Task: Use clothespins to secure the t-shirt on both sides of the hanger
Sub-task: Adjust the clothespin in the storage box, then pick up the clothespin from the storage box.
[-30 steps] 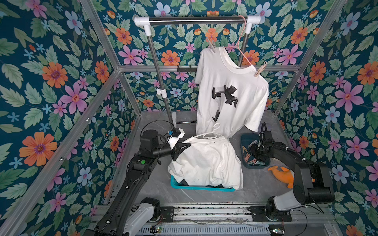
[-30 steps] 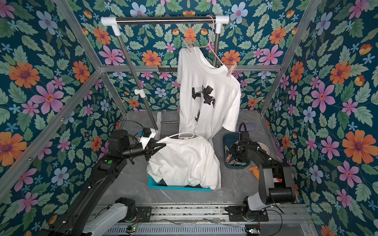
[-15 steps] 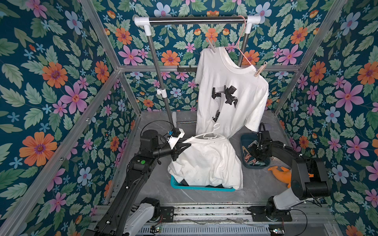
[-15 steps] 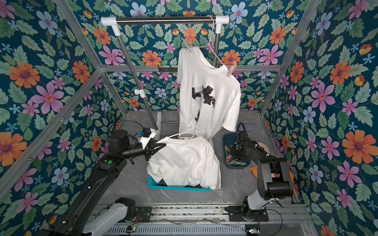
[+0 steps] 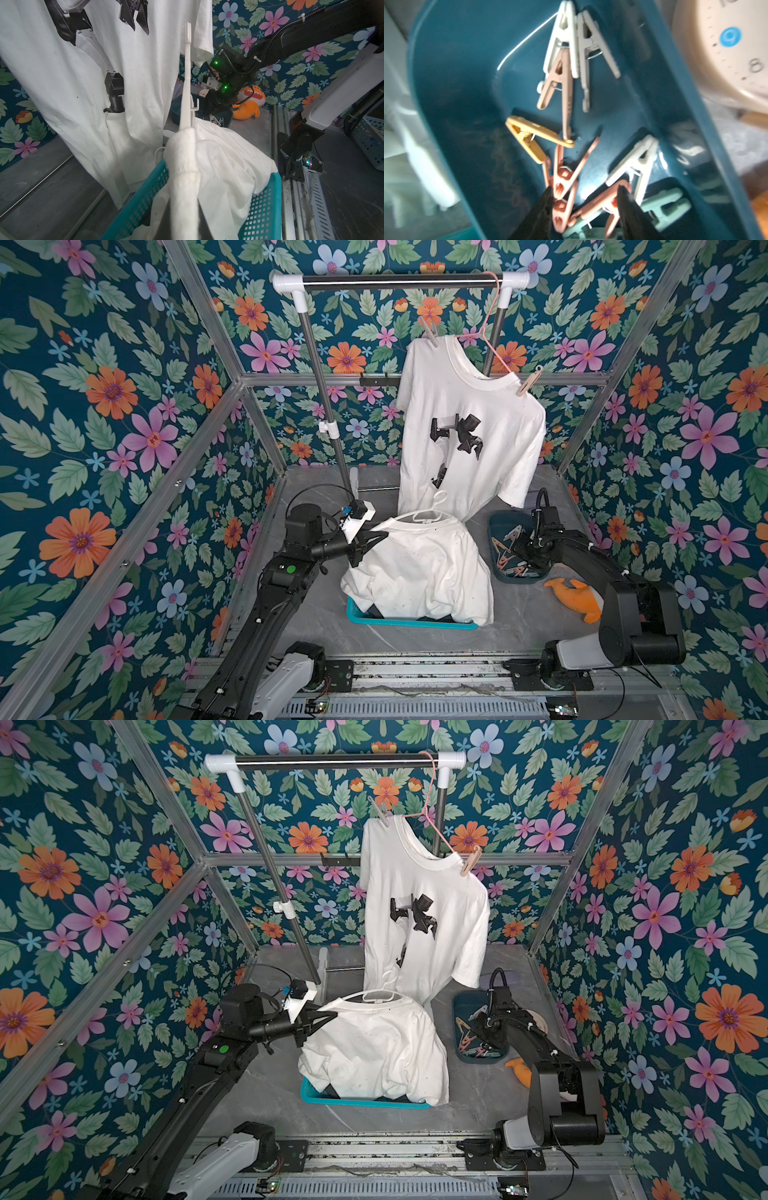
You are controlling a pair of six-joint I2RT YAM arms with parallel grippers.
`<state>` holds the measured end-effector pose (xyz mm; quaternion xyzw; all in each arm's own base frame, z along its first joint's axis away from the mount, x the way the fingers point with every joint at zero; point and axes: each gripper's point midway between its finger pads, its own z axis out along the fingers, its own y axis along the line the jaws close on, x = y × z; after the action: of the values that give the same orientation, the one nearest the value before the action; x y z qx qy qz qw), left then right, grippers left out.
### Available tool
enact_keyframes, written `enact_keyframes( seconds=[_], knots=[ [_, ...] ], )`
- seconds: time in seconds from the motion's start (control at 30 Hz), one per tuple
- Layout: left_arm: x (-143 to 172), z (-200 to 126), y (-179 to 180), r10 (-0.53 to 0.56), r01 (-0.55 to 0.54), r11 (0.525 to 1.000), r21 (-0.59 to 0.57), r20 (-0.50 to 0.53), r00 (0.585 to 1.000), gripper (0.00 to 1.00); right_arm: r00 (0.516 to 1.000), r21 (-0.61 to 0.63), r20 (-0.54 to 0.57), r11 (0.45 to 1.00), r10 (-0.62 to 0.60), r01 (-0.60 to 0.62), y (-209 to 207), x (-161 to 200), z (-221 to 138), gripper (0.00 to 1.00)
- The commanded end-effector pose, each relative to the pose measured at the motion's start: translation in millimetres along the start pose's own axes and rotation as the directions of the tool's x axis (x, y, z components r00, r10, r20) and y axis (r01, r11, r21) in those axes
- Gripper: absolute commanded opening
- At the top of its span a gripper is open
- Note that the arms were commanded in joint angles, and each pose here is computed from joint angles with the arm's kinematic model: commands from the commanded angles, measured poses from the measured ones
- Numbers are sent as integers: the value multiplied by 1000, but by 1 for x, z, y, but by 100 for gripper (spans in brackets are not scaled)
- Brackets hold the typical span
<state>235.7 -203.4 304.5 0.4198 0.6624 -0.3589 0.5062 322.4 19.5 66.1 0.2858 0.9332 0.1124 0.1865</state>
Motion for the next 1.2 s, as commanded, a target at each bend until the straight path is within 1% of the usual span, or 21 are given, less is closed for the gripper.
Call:
enact_keyframes(
  seconds=[0.0,0.13,0.3,0.5,0.73,0.93,1.0,1.03,1.17],
  knots=[
    [-11,-1,2,34,-34,999,-11,31,999,0,996,-68,-49,995,73,-76,13,10,4,53],
    [-11,-1,1,33,-33,999,-5,33,999,0,990,-47,-77,991,122,-126,15,15,18,53],
    [-10,-2,0,34,-34,999,-7,34,999,0,975,-41,-72,976,211,-214,16,17,33,53],
    [-10,-2,0,33,-33,999,-7,35,999,0,968,17,-57,969,246,-245,12,13,44,53],
    [-10,-2,0,35,-34,999,-10,36,999,0,968,82,-25,965,250,-247,2,8,42,53],
    [-10,-2,0,33,-33,999,-9,36,999,0,972,137,-42,965,232,-224,-6,11,48,50],
    [-10,-2,0,33,-32,999,-9,35,999,0,973,134,-41,966,227,-220,-4,9,48,49],
    [-10,-2,0,33,-33,999,-9,36,999,0,971,162,-59,962,233,-220,-9,14,55,49],
    [-10,-3,0,34,-34,999,-13,36,999,0,975,179,-62,963,213,-200,-9,10,58,48]
  ],
)
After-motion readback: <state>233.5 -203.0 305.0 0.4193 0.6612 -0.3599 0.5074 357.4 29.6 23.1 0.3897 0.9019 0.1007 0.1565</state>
